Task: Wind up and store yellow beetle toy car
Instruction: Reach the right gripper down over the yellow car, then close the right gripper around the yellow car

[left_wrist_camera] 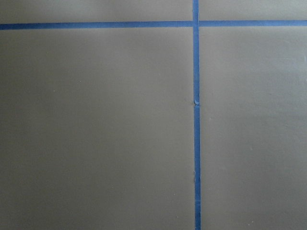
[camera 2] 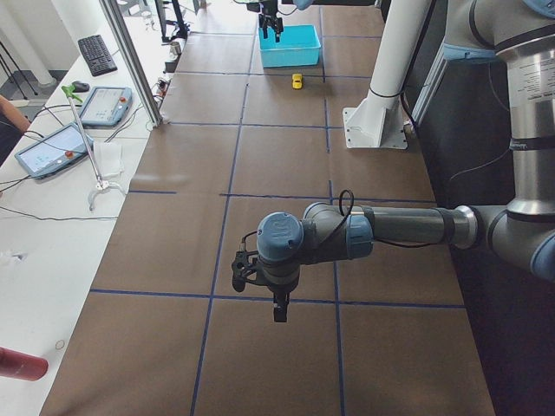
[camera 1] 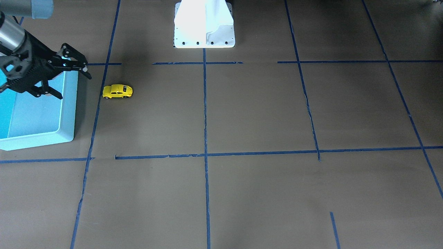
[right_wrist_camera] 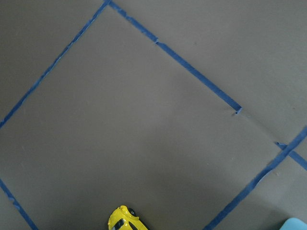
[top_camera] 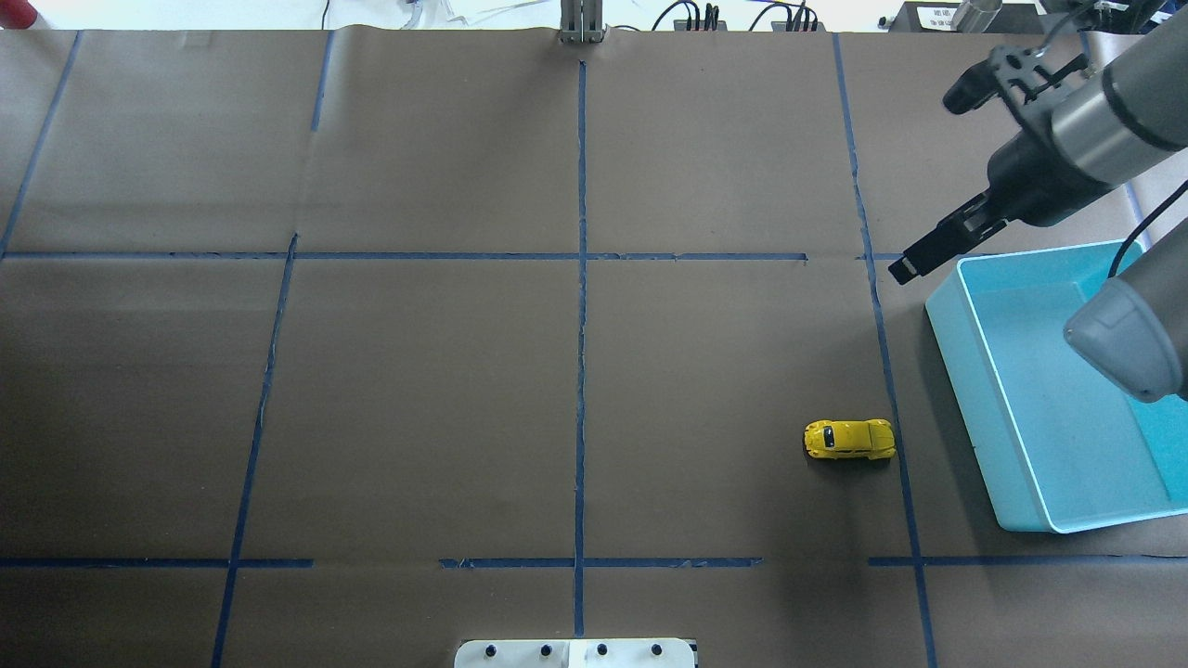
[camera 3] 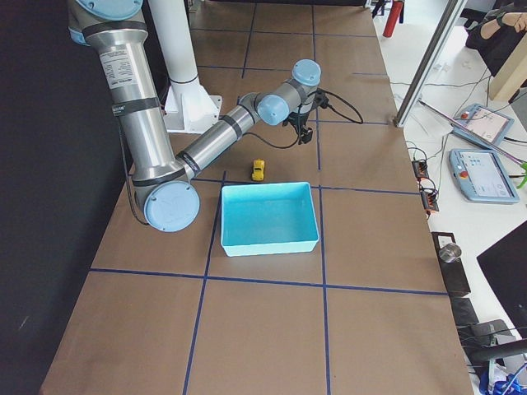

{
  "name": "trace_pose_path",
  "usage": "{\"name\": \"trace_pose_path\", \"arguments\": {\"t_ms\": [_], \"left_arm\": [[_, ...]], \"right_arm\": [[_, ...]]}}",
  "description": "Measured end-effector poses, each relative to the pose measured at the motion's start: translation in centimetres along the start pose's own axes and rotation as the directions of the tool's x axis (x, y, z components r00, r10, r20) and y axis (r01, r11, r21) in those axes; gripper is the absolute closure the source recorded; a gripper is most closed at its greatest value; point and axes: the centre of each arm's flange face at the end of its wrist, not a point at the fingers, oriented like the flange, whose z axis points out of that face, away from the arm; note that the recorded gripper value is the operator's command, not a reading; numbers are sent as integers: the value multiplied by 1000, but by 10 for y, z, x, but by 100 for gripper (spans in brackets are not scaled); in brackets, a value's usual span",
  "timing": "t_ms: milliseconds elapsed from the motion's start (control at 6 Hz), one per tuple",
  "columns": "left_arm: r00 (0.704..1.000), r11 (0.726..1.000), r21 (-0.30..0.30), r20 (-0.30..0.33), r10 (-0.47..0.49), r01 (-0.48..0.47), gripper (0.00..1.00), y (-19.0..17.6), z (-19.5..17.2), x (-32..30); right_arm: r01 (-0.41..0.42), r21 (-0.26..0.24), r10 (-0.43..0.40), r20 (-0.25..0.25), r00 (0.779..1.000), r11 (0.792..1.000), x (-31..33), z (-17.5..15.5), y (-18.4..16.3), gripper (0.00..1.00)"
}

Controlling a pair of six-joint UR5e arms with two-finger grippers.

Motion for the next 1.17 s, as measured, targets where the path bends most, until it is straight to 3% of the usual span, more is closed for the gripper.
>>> {"name": "trace_pose_path", "arguments": {"t_ms": [333, 667, 833, 1167], "left_arm": [[1000, 1000, 5, 0, 5, -5, 0, -4, -2, 1], [1000, 1000, 10, 0, 8, -8, 0, -7, -4, 3], [1000, 1000, 10, 0, 8, -8, 0, -8, -4, 3], [1000, 1000, 10, 0, 9, -9, 0, -8, -4, 3]], "right_arm": [[195, -23, -196, -29, 980, 981, -43, 25, -2, 0], [360, -64, -365, -89, 927, 931, -103, 58, 8, 2], [447, -115, -459, -128, 879, 887, -114, 76, 24, 2], [576, -244, -620, -176, 765, 780, -126, 110, 60, 2]]}}
